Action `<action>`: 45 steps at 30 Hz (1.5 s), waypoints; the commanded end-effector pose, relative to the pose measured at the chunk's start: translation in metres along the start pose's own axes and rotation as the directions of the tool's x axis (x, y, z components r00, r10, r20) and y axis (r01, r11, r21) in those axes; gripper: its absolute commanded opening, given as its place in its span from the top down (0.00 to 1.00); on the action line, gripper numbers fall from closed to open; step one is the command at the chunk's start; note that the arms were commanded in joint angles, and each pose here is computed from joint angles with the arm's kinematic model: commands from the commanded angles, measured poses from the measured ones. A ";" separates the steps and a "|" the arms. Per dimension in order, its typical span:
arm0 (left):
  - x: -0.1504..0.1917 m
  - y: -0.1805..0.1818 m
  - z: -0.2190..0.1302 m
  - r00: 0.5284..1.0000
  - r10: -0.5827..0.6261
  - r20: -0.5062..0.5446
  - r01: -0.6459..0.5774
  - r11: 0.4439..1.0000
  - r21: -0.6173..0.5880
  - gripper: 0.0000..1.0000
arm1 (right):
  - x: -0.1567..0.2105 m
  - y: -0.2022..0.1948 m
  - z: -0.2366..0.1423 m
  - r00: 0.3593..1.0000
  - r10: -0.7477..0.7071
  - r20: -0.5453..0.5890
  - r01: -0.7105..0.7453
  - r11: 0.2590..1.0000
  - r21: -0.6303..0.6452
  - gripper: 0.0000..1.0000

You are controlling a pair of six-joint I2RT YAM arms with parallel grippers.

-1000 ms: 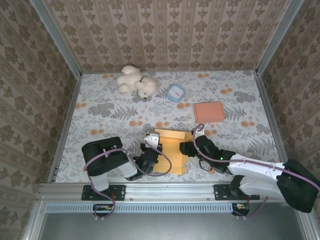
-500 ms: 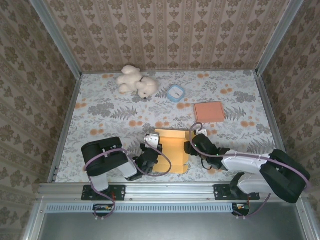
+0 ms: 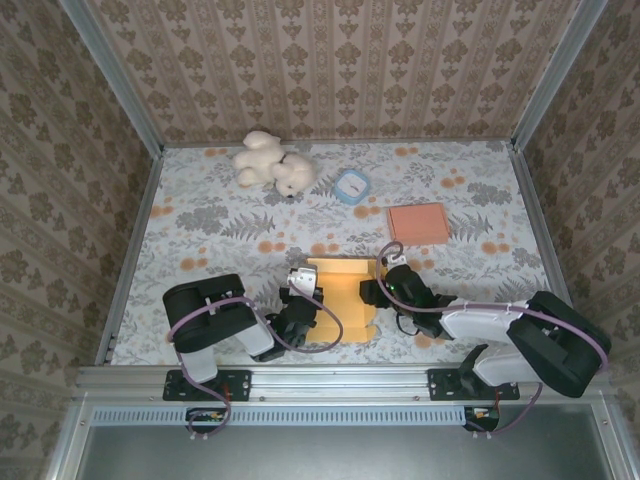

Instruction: Fold the paper box

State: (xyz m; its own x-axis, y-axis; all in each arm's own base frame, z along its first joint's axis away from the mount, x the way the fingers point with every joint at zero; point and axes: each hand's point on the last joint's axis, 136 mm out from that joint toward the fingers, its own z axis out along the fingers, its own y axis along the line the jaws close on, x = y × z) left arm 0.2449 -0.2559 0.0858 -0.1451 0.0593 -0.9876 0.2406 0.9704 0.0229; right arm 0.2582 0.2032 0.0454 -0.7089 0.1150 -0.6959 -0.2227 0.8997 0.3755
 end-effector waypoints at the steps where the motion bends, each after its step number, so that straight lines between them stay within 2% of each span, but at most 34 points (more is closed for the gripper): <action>1: 0.005 -0.013 -0.003 1.000 -0.014 -0.020 0.016 0.998 0.065 0.92 | -0.006 0.030 -0.006 0.999 -0.025 0.023 0.028 0.991 -0.129 0.41; 19: 0.004 -0.013 -0.005 0.999 -0.032 -0.019 0.033 0.997 0.070 0.92 | 0.023 0.057 0.024 0.995 -0.065 -0.070 0.053 0.985 -0.163 0.42; 31: 0.008 0.002 -0.004 0.998 -0.045 -0.032 0.047 0.998 0.049 0.91 | 0.003 0.022 -0.036 0.991 -0.131 -0.002 0.131 0.991 -0.021 0.42; 38: 0.003 0.007 -0.004 0.997 -0.067 -0.031 0.068 0.996 0.057 0.91 | -0.003 0.005 -0.075 0.986 -0.162 0.036 0.162 0.987 0.008 0.41; 42: 0.002 0.013 -0.002 0.995 -0.090 -0.043 0.092 0.994 0.057 0.91 | -0.014 -0.001 -0.098 0.982 -0.164 0.092 0.163 0.986 0.019 0.41; 45: 0.001 0.020 -0.002 0.993 -0.108 -0.049 0.111 0.992 0.059 0.91 | -0.022 -0.014 -0.110 0.975 -0.169 0.145 0.160 0.985 0.071 0.41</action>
State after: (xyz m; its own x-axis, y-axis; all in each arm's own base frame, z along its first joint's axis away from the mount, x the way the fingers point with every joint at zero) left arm 0.2470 -0.2418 0.0871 -0.1935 -0.0115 -0.9810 0.2766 0.9587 -0.0657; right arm 0.2070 0.1680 0.1384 -0.5547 0.0868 -0.8275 -0.3416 0.8831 0.3216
